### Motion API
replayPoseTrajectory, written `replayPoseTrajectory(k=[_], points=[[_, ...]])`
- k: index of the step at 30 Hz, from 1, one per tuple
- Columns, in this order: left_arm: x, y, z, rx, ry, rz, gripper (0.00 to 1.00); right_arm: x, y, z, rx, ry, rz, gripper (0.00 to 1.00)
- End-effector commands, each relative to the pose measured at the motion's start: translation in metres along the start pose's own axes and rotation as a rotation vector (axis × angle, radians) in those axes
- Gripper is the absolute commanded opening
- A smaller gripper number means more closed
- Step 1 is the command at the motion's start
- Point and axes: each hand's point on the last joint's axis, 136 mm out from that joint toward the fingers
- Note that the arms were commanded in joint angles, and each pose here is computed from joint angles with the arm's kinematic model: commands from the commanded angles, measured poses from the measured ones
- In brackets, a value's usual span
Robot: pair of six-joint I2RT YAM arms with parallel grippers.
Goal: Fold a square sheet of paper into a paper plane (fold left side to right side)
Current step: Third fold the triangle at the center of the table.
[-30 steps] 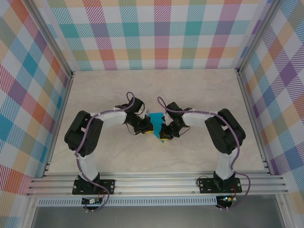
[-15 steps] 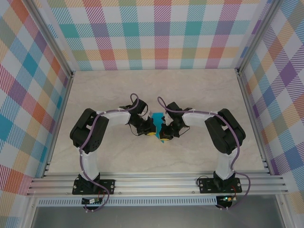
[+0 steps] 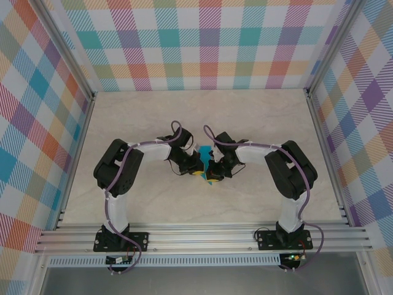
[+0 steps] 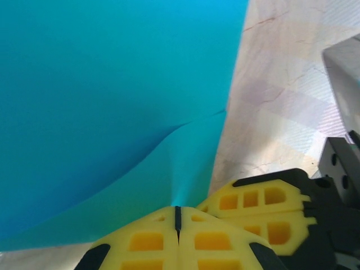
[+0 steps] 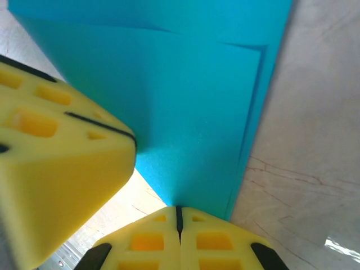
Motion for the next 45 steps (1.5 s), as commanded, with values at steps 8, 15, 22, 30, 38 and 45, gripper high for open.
replayPoseTrajectory(k=[8,15,22,30,38,45], points=[[-0.009,0.024,-0.004,-0.028,-0.004,-0.130,0.00,-0.020,-0.049,0.030,-0.090,0.097,0.165,0.00],[-0.008,0.048,-0.013,-0.106,-0.052,-0.244,0.00,-0.019,-0.047,0.030,-0.088,0.092,0.154,0.00],[-0.001,0.070,-0.024,-0.110,-0.116,-0.277,0.00,-0.019,-0.049,0.032,-0.092,0.094,0.155,0.00],[0.021,0.089,-0.048,-0.080,-0.173,-0.293,0.00,-0.020,-0.048,0.033,-0.090,0.095,0.147,0.00],[0.038,0.106,-0.068,-0.034,-0.204,-0.277,0.00,-0.020,-0.046,0.034,-0.082,0.098,0.129,0.00],[0.050,0.101,-0.086,-0.034,-0.231,-0.265,0.00,-0.021,-0.045,0.036,-0.078,0.105,0.122,0.00]])
Point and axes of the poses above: each hand's point on the last joint's axis, 136 mm out from that joint toward the fingers, its own x axis back along the fingers, its own y axis along the line the jaws close on, z = x × y, and after that the axes turned 4 degrees about x, right-handed
